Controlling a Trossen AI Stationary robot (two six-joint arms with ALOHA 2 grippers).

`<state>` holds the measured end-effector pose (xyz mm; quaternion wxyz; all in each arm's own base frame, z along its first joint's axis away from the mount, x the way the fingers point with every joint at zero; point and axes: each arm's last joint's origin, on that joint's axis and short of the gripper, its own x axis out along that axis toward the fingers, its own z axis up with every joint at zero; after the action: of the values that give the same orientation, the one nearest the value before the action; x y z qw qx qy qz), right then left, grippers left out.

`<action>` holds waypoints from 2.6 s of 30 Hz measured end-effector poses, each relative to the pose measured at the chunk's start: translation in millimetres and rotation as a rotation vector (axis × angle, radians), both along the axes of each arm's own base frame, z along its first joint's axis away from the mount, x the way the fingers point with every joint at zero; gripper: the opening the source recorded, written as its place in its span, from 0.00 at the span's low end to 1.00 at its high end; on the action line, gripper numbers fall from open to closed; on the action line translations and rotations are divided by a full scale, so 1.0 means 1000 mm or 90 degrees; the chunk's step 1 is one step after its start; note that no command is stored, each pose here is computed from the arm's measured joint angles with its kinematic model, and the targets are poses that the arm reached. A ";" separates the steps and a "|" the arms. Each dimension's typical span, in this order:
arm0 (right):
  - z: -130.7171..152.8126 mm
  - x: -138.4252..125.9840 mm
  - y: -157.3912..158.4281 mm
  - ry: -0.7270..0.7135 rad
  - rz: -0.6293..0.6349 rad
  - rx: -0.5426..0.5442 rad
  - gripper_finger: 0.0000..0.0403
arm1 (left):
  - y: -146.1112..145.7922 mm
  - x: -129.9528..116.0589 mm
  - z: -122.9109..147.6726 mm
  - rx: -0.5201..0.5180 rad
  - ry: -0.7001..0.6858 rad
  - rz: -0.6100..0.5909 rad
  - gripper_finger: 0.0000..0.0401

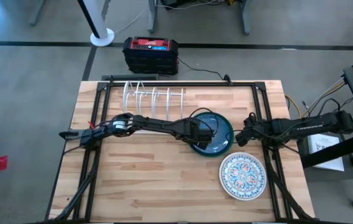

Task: Sort dishes
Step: Put the blue patterned plate in the dish rack

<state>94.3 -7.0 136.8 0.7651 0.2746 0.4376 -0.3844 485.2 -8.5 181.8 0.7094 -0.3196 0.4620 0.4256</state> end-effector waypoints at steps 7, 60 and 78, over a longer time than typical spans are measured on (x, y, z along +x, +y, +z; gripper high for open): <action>0.000 0.001 0.000 -0.008 0.004 -0.001 0.39 | 0.000 -0.001 -0.002 -0.008 0.003 0.005 0.28; 0.008 0.005 0.000 -0.021 0.024 -0.008 0.35 | -0.002 0.016 -0.011 -0.027 -0.006 -0.039 0.28; 0.006 0.006 0.000 -0.032 0.034 -0.013 0.17 | -0.001 0.016 -0.011 -0.019 -0.002 -0.048 0.28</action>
<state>100.3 -6.7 143.2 0.7884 0.2648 0.4217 -0.3612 501.0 -9.8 171.1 0.7211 -0.3132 0.4788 0.3908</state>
